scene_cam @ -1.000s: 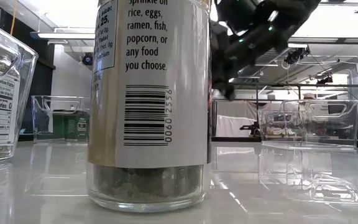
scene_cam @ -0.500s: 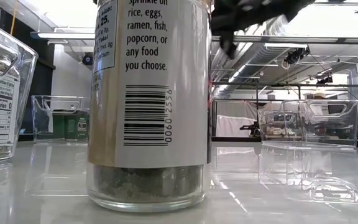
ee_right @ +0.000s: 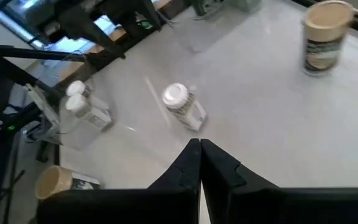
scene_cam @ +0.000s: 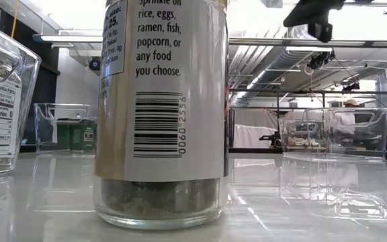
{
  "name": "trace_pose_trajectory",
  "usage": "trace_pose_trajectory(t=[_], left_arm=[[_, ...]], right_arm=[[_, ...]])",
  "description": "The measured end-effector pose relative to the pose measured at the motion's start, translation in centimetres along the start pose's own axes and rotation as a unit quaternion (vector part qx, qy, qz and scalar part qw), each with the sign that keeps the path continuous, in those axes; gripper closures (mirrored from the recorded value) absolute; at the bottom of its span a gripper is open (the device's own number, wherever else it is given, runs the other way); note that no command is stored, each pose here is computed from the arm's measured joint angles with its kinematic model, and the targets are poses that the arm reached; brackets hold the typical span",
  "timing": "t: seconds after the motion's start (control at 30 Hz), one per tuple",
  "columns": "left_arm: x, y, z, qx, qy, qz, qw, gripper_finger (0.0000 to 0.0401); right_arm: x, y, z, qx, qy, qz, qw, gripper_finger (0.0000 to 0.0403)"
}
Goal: Sort spices by type
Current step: Put the white seasoning bottle into the bottom transparent bin
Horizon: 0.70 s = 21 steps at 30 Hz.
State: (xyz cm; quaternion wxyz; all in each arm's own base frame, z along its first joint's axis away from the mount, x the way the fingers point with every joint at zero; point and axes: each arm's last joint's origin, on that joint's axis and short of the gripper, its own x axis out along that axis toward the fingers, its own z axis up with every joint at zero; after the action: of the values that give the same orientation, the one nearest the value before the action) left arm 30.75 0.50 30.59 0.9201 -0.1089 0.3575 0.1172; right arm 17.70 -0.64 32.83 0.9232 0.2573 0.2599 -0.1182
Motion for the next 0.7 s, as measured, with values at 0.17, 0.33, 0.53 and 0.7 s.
trace_pose_trajectory(t=[0.17,0.33,0.53,0.7], left_arm=[[3.6,-0.4,-0.2,-0.038,0.043,0.016,0.998,0.0083],[6.3,-0.8,-0.1,-0.071,0.073,0.029,0.994,0.0078],[8.4,-0.9,-1.0,-0.086,0.118,0.043,0.988,0.0077],[10.1,-0.9,-1.9,-0.084,0.152,0.031,0.984,0.0077]], right_arm=[[-1.1,-0.1,-0.9,-0.005,0.014,-0.019,1.000,0.0403],[-0.9,-0.2,-1.3,-0.018,0.030,-0.031,0.999,0.0403],[-0.8,-0.4,-1.5,-0.031,0.040,-0.037,0.998,0.0403],[-0.8,-0.4,-1.5,-0.034,0.042,-0.038,0.998,0.0403]])
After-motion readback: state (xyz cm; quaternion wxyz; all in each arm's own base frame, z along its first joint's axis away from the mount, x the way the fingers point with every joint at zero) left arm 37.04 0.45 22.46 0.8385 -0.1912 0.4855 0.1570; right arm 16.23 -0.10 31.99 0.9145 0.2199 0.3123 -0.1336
